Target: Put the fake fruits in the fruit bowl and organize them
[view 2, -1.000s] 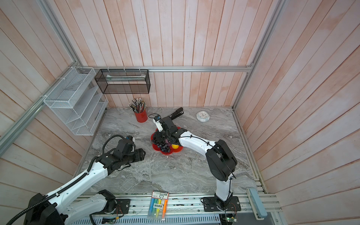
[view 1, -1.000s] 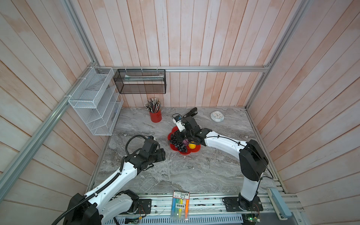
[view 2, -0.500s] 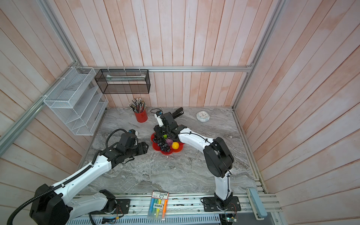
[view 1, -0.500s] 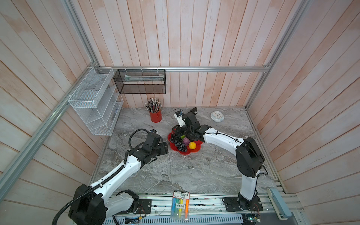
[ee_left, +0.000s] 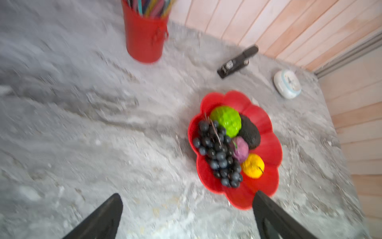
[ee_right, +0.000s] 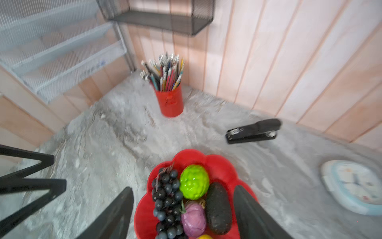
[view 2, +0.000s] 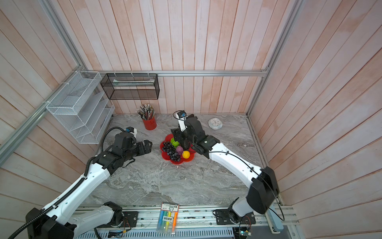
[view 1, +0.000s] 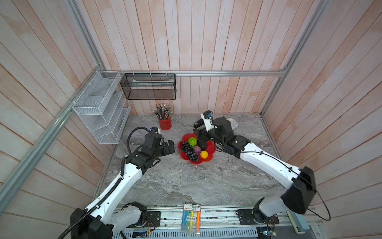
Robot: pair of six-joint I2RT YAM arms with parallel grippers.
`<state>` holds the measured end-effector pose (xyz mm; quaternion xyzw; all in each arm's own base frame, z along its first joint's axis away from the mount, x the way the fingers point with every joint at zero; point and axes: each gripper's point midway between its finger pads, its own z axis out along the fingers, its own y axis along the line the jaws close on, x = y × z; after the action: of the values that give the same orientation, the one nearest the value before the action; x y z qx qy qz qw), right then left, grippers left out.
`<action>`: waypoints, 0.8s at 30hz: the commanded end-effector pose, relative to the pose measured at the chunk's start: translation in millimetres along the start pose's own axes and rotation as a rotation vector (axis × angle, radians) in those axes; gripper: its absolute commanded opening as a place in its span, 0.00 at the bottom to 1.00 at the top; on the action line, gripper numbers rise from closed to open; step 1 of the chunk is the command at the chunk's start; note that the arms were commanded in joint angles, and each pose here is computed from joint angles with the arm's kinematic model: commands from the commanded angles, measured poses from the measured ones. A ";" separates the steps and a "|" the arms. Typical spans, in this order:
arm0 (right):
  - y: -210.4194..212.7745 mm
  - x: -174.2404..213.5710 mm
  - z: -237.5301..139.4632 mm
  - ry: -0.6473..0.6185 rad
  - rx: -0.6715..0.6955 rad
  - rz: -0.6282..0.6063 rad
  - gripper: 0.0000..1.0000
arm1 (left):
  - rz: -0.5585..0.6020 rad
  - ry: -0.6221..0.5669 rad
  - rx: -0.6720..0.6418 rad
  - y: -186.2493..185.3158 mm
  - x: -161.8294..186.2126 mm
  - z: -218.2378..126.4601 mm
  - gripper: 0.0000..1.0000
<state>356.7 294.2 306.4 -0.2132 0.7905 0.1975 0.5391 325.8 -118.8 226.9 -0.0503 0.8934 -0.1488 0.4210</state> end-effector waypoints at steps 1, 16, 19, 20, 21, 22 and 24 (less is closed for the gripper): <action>-69.3 -2.8 -34.9 -0.122 0.191 -0.016 0.83 | 0.151 -0.237 -0.030 8.7 -45.2 -12.6 1.00; -229.8 129.6 -144.6 -0.382 0.632 0.001 0.98 | 0.256 -0.539 -0.347 151.4 6.9 21.8 1.00; -248.1 156.9 -146.4 -0.369 0.695 0.028 0.98 | 0.265 -0.577 -0.316 152.4 2.3 27.5 1.00; -253.9 163.6 -147.4 -0.375 0.704 0.048 0.98 | 0.280 -0.562 -0.314 153.2 3.9 34.9 1.00; -258.5 169.8 -145.5 -0.375 0.697 0.068 0.98 | 0.277 -0.555 -0.319 156.0 5.2 41.0 1.00; -262.8 173.9 -142.1 -0.369 0.686 0.085 0.98 | 0.282 -0.574 -0.320 156.2 2.2 42.2 1.00; -272.3 182.0 -129.1 -0.330 0.659 0.109 0.98 | 0.248 -0.570 -0.298 157.8 -2.2 48.6 1.00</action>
<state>331.8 -25.3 122.8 0.0466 0.7725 -0.0363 0.6322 353.4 22.0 113.5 -0.0398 0.7977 0.0739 0.5972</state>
